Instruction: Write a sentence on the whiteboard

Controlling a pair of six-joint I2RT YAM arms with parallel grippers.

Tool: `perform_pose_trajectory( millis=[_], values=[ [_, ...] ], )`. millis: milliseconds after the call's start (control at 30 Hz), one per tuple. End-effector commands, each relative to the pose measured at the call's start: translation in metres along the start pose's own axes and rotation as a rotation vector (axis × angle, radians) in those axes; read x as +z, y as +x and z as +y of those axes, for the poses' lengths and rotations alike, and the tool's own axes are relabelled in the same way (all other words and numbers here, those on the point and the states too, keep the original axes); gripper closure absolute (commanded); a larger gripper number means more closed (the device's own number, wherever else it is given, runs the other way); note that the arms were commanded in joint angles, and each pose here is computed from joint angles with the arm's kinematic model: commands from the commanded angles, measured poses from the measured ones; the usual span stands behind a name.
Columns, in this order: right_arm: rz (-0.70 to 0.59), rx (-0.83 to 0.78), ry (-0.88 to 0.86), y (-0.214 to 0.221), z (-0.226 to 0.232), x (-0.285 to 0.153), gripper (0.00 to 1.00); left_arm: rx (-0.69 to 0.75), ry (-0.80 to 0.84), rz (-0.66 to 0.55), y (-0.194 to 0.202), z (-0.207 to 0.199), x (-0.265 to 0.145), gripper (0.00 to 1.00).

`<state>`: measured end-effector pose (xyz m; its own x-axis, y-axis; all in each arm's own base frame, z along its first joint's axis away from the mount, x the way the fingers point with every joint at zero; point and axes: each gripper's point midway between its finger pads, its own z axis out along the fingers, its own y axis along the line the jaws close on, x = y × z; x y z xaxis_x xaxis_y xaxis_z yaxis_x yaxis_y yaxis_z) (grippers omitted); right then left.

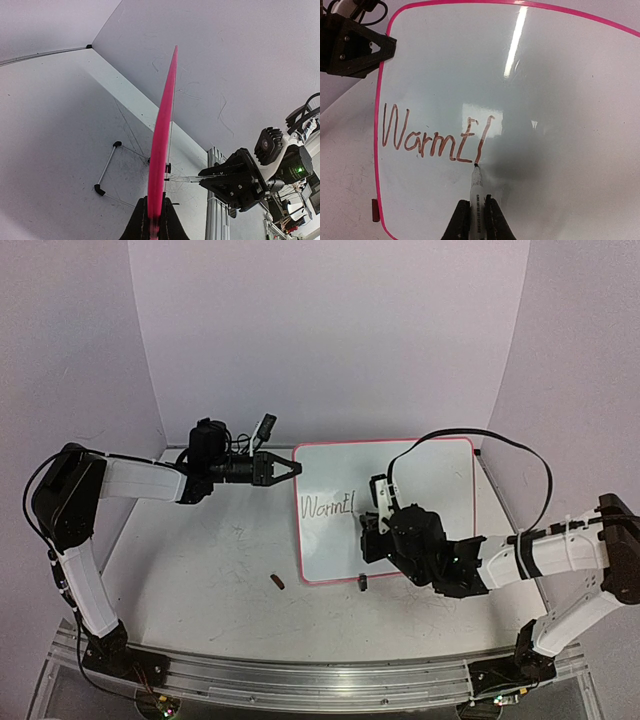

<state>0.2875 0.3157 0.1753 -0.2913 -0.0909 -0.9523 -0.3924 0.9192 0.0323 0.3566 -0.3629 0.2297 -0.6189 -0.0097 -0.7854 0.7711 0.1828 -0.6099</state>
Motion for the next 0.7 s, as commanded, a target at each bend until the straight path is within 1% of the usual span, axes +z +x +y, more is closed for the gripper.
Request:
perform_pose_trajectory(
  millis=[0,433,667],
  values=[
    [-0.056,0.015,0.057,-0.022,-0.008,0.006,1.0,-0.009,0.03,0.027,0.005,-0.019,0.007,1.0],
    [-0.075,0.017,0.061,-0.032,-0.011,0.012,1.0,-0.01,0.03,0.028,0.006,-0.018,0.007,1.0],
    [-0.082,0.019,0.09,-0.034,-0.017,0.011,1.0,-0.01,0.032,0.029,0.006,-0.018,0.008,1.0]
  ],
)
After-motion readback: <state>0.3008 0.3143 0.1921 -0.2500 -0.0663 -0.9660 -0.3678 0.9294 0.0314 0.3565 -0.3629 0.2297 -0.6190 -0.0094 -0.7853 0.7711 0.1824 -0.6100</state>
